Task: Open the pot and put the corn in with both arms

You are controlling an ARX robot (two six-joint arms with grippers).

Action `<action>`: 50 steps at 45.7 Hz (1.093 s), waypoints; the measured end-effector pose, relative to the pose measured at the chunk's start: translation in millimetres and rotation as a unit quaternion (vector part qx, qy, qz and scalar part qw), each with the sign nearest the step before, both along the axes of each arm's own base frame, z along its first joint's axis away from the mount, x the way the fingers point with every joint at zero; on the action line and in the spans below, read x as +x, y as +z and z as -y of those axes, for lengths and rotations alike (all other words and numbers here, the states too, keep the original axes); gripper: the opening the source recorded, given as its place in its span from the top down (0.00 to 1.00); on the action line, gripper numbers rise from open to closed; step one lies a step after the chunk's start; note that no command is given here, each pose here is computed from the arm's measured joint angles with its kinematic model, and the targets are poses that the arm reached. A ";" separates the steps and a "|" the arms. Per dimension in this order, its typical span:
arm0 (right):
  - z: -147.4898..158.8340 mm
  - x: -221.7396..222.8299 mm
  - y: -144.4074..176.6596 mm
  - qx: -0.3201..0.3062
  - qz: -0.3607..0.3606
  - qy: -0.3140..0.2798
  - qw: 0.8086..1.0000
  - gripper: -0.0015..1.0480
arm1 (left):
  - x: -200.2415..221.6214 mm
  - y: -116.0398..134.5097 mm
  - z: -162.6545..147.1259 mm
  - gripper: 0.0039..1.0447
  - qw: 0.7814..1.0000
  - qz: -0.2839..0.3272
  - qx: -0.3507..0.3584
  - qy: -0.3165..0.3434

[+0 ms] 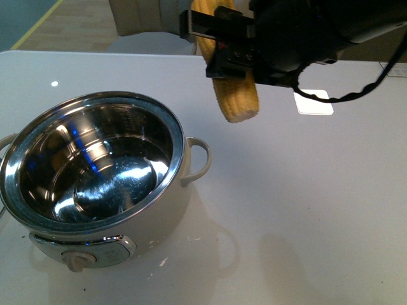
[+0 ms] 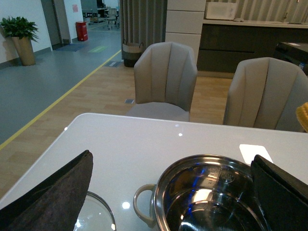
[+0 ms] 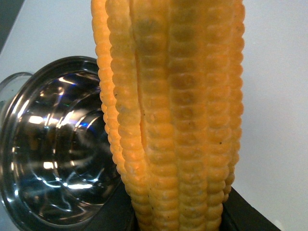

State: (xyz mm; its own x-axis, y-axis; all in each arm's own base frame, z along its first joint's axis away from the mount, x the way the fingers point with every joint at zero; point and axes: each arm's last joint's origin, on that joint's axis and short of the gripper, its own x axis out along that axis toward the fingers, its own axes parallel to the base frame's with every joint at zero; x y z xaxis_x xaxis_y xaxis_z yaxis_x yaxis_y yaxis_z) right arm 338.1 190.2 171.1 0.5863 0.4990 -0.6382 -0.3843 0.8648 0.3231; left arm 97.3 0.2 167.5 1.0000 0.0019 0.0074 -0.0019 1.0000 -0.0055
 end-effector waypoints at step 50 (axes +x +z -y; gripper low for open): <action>-77.8 25.4 -51.6 0.111 -0.147 -0.045 0.982 0.75 | 0.0 0.0 0.0 0.06 1.000 0.000 0.000 0.000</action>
